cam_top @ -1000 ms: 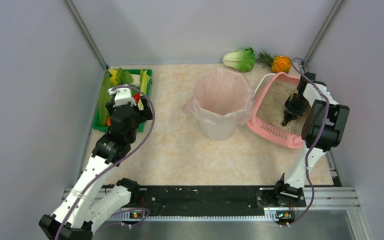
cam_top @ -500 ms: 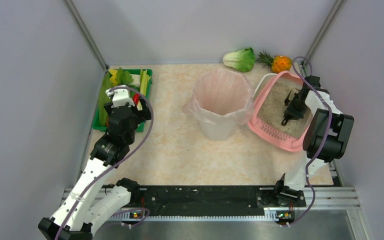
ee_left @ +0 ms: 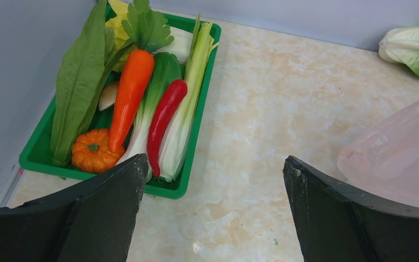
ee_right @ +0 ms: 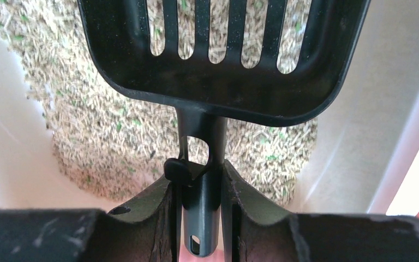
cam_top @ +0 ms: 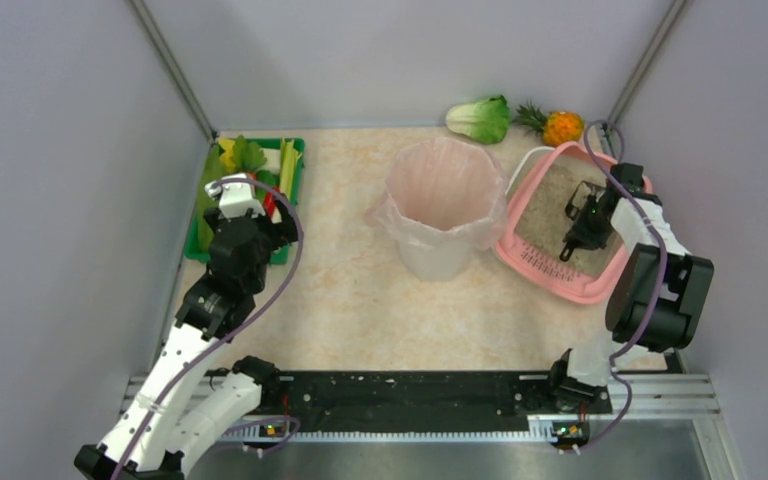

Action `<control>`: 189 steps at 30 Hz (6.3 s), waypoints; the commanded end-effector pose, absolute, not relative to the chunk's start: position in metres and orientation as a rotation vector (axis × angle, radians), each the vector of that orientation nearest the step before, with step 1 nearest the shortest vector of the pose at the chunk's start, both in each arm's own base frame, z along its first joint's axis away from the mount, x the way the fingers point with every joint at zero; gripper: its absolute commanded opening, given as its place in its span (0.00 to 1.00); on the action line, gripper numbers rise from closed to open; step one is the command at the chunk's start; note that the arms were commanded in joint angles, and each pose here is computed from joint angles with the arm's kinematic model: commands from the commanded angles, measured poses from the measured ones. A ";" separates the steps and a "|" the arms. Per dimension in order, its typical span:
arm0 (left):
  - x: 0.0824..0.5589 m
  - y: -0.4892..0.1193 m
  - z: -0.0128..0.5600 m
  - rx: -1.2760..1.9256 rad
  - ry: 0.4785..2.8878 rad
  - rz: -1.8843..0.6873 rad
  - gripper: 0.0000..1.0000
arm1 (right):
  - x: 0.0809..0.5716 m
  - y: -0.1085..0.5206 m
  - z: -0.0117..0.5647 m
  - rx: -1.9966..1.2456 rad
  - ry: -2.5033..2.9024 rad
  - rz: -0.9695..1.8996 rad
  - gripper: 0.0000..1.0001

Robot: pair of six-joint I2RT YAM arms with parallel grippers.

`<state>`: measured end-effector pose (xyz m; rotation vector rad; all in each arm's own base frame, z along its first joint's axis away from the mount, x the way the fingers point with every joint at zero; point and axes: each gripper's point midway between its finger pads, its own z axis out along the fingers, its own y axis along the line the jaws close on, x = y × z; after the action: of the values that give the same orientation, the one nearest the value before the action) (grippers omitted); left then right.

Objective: Clean the litter box

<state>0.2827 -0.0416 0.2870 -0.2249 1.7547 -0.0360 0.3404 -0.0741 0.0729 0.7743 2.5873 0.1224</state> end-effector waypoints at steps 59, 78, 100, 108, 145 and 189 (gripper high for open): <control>0.288 -0.054 0.297 -0.224 1.732 -0.123 0.99 | 0.318 -0.053 0.124 0.605 2.362 0.159 0.00; 0.293 -0.058 0.297 -0.220 1.747 -0.128 0.99 | 0.314 -0.048 0.148 0.539 2.391 0.159 0.00; 0.301 -0.065 0.307 -0.194 1.743 -0.139 0.99 | 0.302 -0.048 0.189 0.499 2.425 0.130 0.00; 0.302 -0.068 0.306 -0.194 1.748 -0.153 0.99 | 0.302 -0.043 0.227 0.453 2.407 0.158 0.00; 0.300 -0.069 0.297 -0.200 1.765 -0.165 0.99 | 0.305 0.118 0.344 -0.312 2.394 0.053 0.00; 0.296 -0.064 0.290 -0.208 1.757 -0.151 0.99 | 0.291 0.122 0.377 -1.117 1.699 -1.411 0.00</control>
<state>0.2936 -0.0650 0.2777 -0.1897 1.8131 -0.1319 0.2887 0.1145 0.3614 -1.1427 1.7506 -1.3830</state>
